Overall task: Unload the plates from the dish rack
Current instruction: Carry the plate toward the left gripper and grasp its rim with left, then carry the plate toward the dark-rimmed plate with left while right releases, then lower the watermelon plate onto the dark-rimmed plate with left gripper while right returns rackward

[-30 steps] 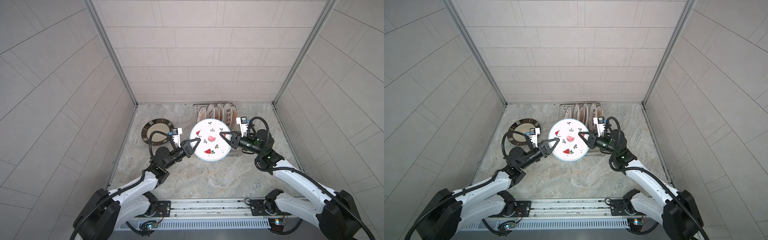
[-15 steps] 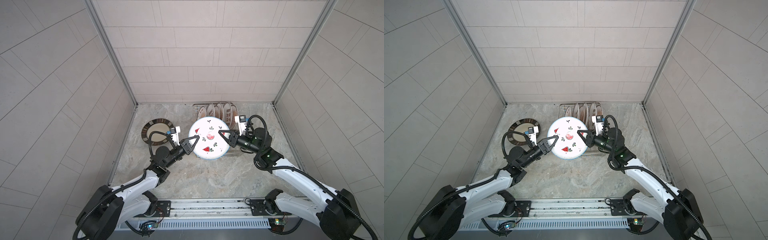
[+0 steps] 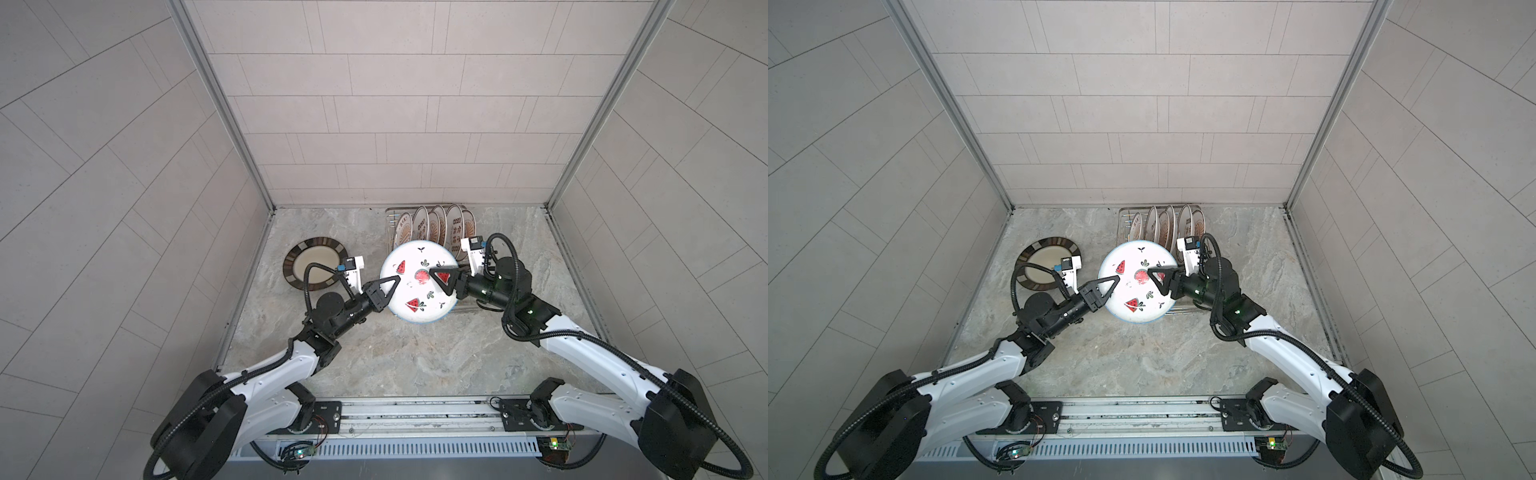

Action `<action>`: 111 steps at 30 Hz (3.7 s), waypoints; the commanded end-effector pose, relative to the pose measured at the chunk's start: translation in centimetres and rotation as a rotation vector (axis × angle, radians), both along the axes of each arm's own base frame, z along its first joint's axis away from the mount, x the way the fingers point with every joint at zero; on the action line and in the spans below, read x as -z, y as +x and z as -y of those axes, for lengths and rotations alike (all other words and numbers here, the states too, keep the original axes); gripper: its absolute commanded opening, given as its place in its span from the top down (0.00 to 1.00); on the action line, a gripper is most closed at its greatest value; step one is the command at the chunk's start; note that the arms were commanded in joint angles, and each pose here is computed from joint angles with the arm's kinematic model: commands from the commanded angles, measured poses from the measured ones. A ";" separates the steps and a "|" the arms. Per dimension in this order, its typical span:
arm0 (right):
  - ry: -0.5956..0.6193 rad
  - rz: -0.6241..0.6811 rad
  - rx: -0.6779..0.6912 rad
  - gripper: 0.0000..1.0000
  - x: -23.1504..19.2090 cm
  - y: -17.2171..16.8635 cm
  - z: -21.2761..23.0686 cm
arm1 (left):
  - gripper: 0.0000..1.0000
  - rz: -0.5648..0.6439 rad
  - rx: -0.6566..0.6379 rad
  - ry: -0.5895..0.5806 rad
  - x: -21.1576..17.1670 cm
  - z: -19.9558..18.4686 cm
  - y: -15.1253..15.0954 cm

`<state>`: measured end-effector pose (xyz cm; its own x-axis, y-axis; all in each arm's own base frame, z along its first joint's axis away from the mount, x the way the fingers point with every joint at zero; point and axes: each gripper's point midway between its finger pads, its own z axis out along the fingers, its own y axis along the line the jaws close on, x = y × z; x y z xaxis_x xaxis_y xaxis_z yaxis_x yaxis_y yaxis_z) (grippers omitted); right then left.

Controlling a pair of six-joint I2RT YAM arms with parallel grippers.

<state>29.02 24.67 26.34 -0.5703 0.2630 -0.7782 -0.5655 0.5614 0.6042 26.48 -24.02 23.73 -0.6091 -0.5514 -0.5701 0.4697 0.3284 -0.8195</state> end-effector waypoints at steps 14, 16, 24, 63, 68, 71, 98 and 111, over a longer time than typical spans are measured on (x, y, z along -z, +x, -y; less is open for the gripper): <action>-0.079 0.029 0.139 0.01 0.1 0.5 2.1 | 1.00 0.070 -0.112 -0.111 -3.3 -2.1 0.7; -0.091 0.040 0.171 0.01 0.2 0.6 2.7 | 1.00 0.064 -0.126 -0.108 -3.2 -2.4 1.0; -0.106 0.117 0.195 0.01 -0.9 -0.4 3.9 | 1.00 0.040 -0.200 -0.139 -2.9 -4.7 2.3; -0.452 0.317 -0.131 0.00 -0.1 -0.9 -11.9 | 1.00 -0.208 -0.851 -0.221 1.6 -22.3 4.0; -0.491 0.279 -0.143 0.00 1.5 0.5 -14.3 | 1.00 -0.225 -0.935 -0.210 2.6 -24.4 3.9; -0.518 0.265 -0.161 0.00 2.8 1.0 -15.7 | 1.00 -0.241 -0.980 -0.204 3.1 -25.7 4.0; -0.626 0.190 -0.241 0.00 8.2 4.4 -21.7 | 1.00 -0.372 -1.115 -0.161 7.9 -29.7 5.9; -0.637 0.184 -0.228 0.00 8.9 4.5 -21.3 | 1.00 -0.403 -1.148 -0.131 8.8 -30.4 7.4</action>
<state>33.54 45.86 17.96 -0.4064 -0.3784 -0.8316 -0.7729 0.6278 0.0921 31.15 5.49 8.60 0.0423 -0.9336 -0.3557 -0.5145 0.2848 -0.8088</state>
